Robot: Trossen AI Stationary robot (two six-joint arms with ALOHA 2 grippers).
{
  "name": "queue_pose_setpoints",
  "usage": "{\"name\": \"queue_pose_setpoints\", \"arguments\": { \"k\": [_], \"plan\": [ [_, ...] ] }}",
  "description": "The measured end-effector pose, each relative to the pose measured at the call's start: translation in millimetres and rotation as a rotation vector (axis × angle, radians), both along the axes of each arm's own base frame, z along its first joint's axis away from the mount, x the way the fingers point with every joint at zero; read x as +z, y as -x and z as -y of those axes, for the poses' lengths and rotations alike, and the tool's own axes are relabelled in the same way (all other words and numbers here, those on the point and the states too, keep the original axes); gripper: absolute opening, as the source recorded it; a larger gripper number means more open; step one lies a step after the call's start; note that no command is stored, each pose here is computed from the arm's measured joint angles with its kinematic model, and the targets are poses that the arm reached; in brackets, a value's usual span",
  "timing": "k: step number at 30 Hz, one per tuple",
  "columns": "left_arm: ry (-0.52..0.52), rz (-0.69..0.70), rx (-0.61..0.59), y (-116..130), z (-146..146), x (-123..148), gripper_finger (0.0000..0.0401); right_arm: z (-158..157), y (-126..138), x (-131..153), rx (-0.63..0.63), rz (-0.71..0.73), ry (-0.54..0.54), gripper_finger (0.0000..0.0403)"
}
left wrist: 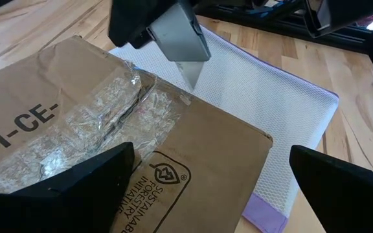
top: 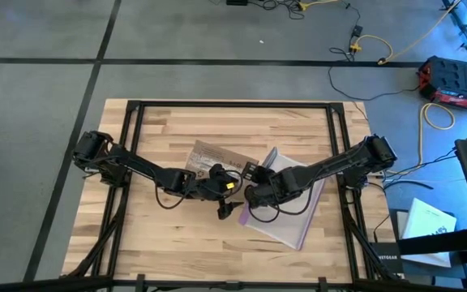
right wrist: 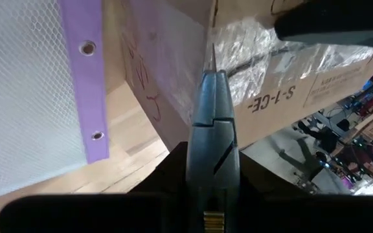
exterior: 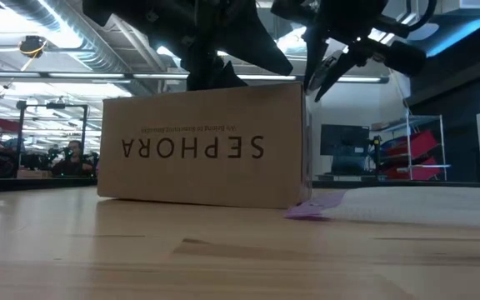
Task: Unpack boxes
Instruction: Open the cardboard box using the cutter
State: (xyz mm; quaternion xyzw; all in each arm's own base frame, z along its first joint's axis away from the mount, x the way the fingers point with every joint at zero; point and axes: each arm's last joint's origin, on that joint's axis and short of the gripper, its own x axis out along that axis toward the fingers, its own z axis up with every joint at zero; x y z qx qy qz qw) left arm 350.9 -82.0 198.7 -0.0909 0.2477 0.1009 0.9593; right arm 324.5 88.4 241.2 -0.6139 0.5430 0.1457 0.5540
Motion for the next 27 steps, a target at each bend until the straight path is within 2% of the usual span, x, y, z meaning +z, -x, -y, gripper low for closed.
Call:
{"name": "queue_pose_setpoints", "arguments": {
  "k": [27],
  "plan": [
    [0.001,0.0,0.0,0.0,0.0,0.1,0.04,8.2,-3.0,0.2,-0.025,0.01,-0.004,0.0051]
  ]
}}
